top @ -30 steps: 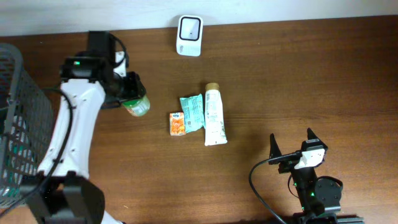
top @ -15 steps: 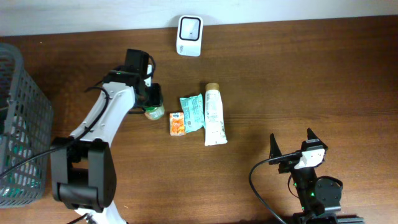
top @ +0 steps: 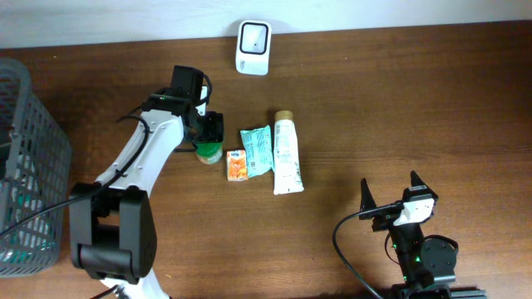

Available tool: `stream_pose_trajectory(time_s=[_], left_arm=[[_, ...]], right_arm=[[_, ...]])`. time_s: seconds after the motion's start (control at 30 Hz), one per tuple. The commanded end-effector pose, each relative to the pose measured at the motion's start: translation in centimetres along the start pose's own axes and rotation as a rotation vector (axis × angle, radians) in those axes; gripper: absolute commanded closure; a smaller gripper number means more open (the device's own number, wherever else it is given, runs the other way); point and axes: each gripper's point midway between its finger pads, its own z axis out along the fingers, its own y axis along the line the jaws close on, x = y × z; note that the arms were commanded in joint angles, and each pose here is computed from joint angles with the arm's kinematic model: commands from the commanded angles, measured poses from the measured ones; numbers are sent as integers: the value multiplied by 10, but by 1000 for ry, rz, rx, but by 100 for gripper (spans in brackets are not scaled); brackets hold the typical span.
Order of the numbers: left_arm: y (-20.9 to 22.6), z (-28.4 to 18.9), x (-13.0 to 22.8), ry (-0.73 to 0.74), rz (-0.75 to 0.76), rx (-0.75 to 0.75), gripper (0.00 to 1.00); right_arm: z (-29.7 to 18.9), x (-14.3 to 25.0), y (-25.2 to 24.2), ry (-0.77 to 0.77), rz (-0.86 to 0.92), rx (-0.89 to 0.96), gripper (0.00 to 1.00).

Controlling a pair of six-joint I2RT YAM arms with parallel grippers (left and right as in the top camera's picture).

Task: Scan the item barcode
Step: 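Lift the green-capped bottle out and set it left of the green packet, then reach the left gripper into the basket and grasp the 3M gloves pack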

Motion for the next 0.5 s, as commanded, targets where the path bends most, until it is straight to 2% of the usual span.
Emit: stream_pose_trajectory(time_s=[0.0,0.07,0.13,0.23,0.3,0.4,0.47], left_arm=[[2,1,-1,-2,0,-7,18],[1,-3,-5,-12,-1,-3,20],[-2,-27,-24,-64,-2,6,20],[1,-85,-60,-185,10,14,18],[17,-147,-89,-310,-20,11,12],[68,-238,-116,-495,-114,-62,11],[125,-304,-114,-617,-223,-177,15]], right_arm=[[0,2,1,4,0,-4,2],[0,2,1,4,0,-4,2],[0,2,1,4,0,-4,2],[0,2,1,4,0,-4,2],[0,2,1,4,0,-4,2],[0,2,1,4,0,-4,2],[0,2,1,4,0,-4,2]])
